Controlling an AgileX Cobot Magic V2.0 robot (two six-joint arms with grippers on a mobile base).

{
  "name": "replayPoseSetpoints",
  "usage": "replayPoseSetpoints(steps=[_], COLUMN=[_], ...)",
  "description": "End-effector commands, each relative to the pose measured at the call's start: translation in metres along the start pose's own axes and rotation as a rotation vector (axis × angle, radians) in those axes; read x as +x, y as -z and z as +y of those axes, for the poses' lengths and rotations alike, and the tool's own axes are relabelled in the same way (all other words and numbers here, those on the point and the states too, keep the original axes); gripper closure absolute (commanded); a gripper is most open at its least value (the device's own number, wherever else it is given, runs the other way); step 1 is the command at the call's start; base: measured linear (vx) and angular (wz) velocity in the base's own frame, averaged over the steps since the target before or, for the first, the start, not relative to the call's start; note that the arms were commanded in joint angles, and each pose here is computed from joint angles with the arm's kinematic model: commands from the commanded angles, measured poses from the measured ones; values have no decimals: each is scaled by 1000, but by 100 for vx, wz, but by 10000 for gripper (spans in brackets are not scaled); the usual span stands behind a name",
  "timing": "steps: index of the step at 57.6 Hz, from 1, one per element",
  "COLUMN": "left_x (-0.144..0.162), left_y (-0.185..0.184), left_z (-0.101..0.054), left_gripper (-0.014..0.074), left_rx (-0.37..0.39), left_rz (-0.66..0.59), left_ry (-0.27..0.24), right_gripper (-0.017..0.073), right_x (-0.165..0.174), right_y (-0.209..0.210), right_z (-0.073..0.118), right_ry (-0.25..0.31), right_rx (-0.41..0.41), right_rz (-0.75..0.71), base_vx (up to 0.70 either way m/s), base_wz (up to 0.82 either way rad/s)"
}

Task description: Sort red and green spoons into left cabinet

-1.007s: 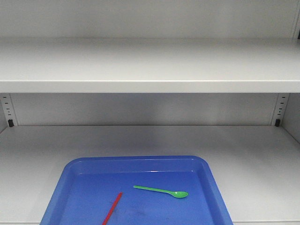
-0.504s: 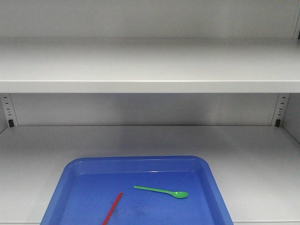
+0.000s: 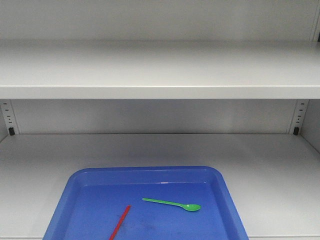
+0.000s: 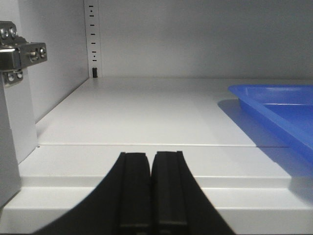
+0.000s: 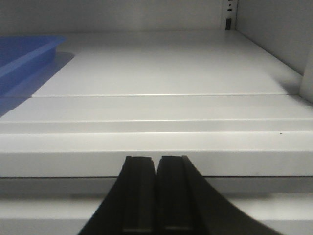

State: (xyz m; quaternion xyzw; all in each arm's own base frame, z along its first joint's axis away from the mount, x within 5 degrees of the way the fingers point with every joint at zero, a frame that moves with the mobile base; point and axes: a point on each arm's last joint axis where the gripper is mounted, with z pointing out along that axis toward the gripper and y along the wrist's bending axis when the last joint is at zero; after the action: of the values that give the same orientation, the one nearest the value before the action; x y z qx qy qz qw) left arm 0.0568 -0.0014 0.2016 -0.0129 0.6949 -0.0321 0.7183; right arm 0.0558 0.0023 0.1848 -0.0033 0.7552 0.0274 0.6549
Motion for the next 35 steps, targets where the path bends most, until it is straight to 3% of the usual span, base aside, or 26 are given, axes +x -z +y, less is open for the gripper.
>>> replayPoseSetpoints(steps=[1,35], left_x=[-8,-8], left_y=[1,1], left_z=[-1,-1], left_gripper=[600,600], left_rx=[11,11], left_rz=[-92,-92], left_ry=[16,16], right_gripper=[568,568], right_x=[-4,-4], right_y=[0,0], right_z=[0,0], right_ry=[1,1], right_rx=[-1,-1], right_rz=[-80,-80], base_vx=[0,0], base_wz=[0,0])
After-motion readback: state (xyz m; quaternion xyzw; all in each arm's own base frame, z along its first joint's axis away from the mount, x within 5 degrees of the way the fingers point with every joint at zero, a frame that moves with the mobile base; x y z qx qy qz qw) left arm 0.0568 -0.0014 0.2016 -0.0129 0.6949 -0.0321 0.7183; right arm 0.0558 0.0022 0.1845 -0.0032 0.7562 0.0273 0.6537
